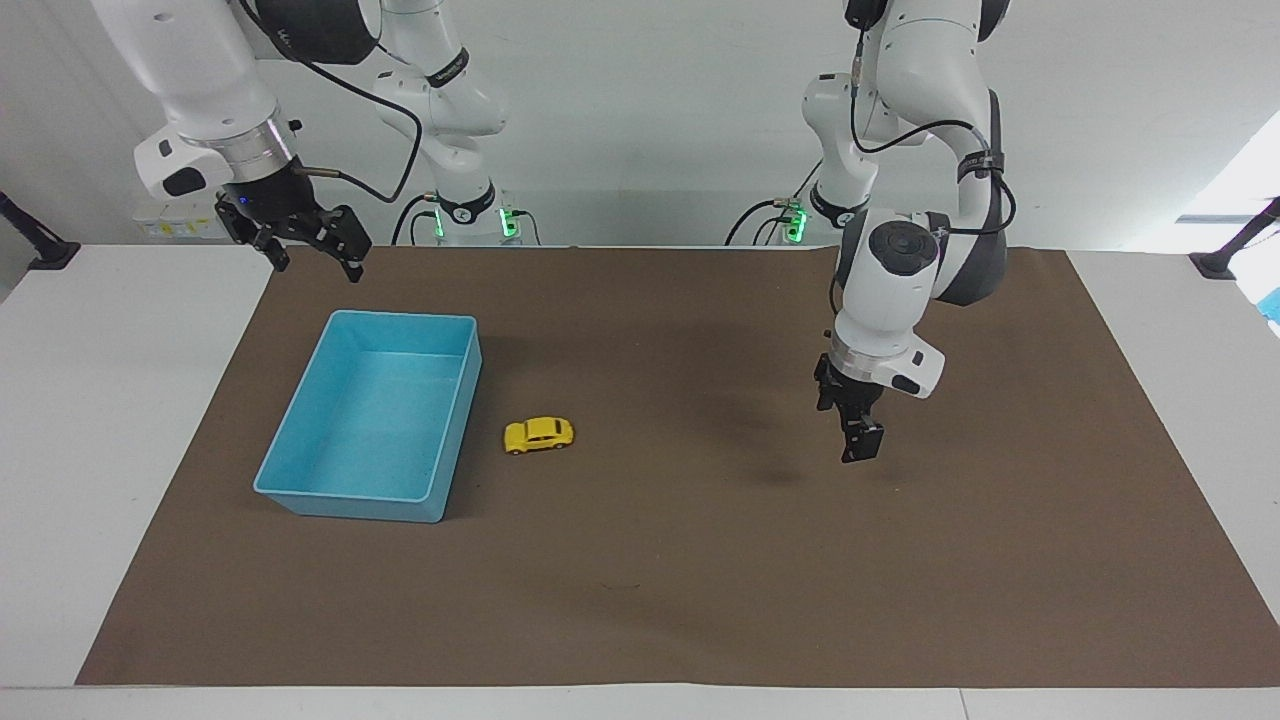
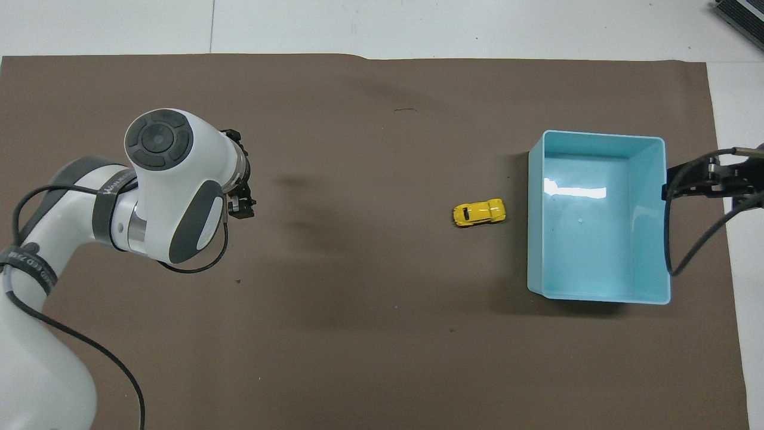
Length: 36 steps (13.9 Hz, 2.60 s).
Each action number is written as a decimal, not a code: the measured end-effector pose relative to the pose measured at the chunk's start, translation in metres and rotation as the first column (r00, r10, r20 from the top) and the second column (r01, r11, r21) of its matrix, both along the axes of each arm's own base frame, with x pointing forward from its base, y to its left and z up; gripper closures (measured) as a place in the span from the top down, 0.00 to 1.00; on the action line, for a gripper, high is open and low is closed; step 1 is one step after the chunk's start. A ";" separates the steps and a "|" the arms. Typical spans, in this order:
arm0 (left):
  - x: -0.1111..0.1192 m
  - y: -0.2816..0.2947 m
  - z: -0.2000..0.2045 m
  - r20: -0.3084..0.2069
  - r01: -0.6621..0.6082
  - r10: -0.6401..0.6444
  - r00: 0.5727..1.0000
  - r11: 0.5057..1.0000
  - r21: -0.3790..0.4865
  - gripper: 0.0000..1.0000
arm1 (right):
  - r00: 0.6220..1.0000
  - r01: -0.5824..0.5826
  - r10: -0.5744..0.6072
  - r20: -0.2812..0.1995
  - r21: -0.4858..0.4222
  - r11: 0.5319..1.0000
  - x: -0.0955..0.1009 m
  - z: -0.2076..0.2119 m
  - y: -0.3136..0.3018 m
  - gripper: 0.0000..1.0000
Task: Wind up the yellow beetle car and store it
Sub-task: 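Release the car with the left gripper so it rolls toward the blue box, then reach the right gripper to the car while the left gripper withdraws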
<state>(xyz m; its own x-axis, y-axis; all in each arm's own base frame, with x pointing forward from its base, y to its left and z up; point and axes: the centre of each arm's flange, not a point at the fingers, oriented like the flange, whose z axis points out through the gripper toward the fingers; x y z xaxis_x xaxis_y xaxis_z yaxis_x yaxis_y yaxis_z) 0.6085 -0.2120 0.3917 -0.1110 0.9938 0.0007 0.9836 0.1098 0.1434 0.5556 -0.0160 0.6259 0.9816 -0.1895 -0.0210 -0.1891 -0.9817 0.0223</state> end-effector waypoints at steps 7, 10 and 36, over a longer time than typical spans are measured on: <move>0.035 0.001 0.076 0.158 0.081 -0.081 0.984 0.997 0.003 1.00 | 1.000 0.018 -0.018 0.019 -0.002 1.000 0.000 -0.005 0.005 1.00; 0.037 0.018 0.113 0.203 0.126 -0.127 0.971 0.992 0.017 1.00 | 0.996 0.087 -0.086 0.031 -0.002 0.996 0.000 -0.007 0.017 1.00; -0.021 0.154 0.199 -0.181 0.924 -0.907 0.381 0.364 0.119 1.00 | 0.393 0.919 -0.906 0.160 -0.031 0.393 0.035 -0.194 0.196 1.00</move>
<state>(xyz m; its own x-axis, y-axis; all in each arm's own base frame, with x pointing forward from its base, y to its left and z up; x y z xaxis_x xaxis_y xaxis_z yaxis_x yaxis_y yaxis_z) 0.5877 -0.0577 0.5907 0.8758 0.4624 0.1387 0.4698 -0.8824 -0.0250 0.5904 0.1803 0.4323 0.2120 -0.9668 0.1424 -0.9772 -0.2110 0.0220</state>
